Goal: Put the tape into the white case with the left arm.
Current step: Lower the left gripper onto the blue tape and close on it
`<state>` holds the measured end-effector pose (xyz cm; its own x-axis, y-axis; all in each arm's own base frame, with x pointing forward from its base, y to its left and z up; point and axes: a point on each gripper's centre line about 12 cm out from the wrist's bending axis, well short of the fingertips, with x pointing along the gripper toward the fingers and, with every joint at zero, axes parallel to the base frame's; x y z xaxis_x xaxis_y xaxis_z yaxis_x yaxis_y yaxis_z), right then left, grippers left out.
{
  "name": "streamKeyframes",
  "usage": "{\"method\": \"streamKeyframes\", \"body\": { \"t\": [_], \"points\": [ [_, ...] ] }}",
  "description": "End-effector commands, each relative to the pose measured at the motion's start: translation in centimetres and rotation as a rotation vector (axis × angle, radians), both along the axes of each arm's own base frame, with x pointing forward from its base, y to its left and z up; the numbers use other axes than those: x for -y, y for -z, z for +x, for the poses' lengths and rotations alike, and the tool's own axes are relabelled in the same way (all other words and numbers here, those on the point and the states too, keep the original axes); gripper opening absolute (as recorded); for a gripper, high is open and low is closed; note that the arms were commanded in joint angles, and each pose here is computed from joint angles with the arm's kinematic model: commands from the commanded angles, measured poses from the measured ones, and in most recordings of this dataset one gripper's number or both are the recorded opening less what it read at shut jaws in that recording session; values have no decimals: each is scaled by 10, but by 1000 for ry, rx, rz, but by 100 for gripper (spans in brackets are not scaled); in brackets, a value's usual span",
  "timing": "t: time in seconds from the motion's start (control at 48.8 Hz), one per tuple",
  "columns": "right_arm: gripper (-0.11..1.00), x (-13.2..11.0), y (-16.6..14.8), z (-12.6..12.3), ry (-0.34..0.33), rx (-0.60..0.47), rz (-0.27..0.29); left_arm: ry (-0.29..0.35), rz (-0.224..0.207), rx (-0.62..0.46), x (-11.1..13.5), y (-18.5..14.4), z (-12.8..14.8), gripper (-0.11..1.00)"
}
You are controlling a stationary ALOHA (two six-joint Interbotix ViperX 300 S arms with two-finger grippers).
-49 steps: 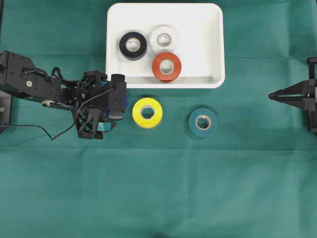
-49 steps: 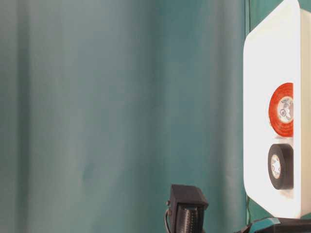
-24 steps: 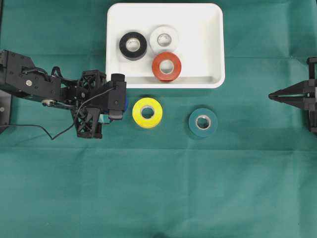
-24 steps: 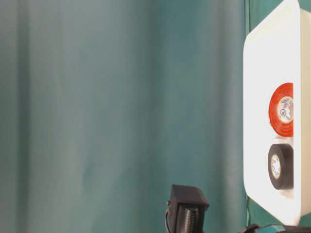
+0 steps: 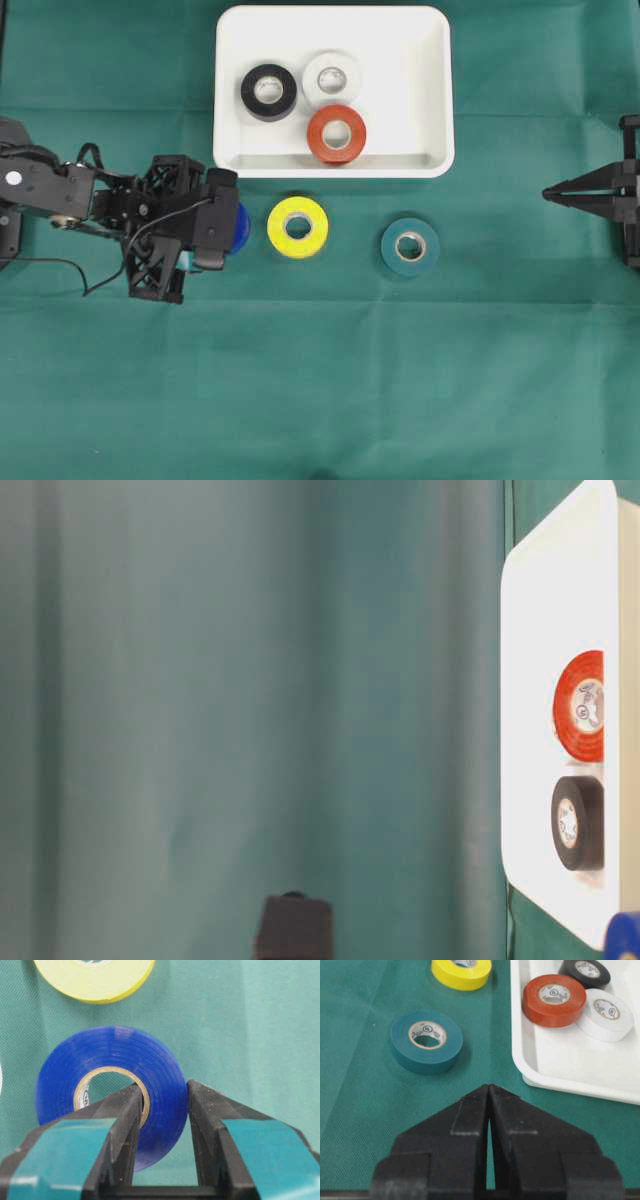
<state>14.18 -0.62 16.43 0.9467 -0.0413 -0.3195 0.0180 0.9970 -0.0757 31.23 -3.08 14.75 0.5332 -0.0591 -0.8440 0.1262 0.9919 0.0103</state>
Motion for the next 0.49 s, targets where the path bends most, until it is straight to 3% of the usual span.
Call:
{"method": "streamKeyframes", "body": {
  "t": [0.0, 0.472],
  "points": [
    [-9, 0, -4, 2, 1, 14, 0, 10, -7, 59, 4, -22, 4, 25],
    [-9, 0, -4, 2, -1, 12, 0, -1, -3, 69, -1, -28, 7, 25]
  ]
}}
